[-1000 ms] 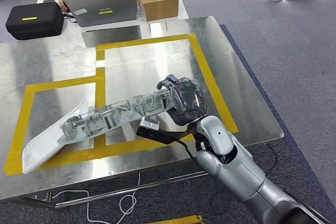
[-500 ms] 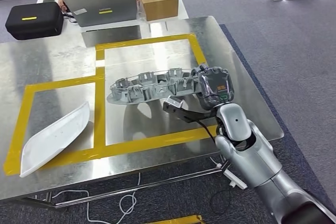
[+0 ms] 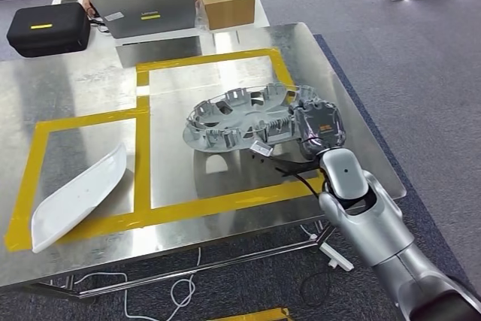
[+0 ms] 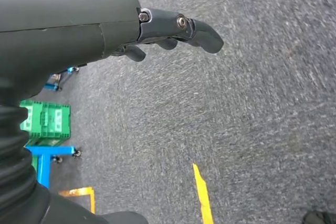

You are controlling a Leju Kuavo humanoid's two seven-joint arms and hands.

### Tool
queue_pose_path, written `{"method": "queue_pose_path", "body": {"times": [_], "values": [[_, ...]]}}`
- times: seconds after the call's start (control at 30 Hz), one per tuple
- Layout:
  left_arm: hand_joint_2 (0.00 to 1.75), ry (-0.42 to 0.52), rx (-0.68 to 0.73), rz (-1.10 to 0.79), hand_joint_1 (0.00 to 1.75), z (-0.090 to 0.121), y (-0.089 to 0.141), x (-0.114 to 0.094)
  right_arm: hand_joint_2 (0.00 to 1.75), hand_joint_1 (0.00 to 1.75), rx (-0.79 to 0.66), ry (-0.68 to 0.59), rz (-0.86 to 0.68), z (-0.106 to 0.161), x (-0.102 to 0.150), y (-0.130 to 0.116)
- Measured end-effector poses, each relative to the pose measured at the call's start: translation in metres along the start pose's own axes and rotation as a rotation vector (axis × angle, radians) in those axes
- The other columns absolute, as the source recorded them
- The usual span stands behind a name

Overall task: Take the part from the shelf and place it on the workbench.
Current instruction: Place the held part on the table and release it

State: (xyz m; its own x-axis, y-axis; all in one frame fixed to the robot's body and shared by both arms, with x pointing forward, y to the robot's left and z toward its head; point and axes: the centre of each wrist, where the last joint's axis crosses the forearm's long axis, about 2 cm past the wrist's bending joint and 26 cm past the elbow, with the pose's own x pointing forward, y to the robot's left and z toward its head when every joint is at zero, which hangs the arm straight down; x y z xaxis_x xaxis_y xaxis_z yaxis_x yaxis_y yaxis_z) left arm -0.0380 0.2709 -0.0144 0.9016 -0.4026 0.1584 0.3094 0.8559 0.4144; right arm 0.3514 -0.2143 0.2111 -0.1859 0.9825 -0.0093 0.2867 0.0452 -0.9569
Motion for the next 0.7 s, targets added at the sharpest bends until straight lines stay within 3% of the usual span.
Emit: {"method": "queue_pose_path", "body": {"times": [0.2, 0.33, 0.67, 0.7], "values": [[1.75, 0.007, -0.024, -0.055, 0.0, 0.011, -0.009, -0.012, 1.75, 1.75, 0.04, 0.006, 0.008, 0.004, -0.002, 0.011], [1.75, -0.007, -0.058, -0.112, 0.0, 0.019, -0.011, -0.001, 1.75, 1.75, 0.053, 0.005, 0.005, 0.005, -0.004, 0.015], [1.75, 0.072, -0.032, 0.01, 0.0, 0.03, 0.005, 0.017, 1.75, 1.75, 0.066, -0.002, -0.004, 0.005, -0.005, 0.02], [1.75, 0.082, -0.025, 0.029, 0.0, 0.031, 0.007, 0.017, 1.31, 1.31, 0.066, -0.002, -0.004, 0.005, -0.005, 0.02]]}}
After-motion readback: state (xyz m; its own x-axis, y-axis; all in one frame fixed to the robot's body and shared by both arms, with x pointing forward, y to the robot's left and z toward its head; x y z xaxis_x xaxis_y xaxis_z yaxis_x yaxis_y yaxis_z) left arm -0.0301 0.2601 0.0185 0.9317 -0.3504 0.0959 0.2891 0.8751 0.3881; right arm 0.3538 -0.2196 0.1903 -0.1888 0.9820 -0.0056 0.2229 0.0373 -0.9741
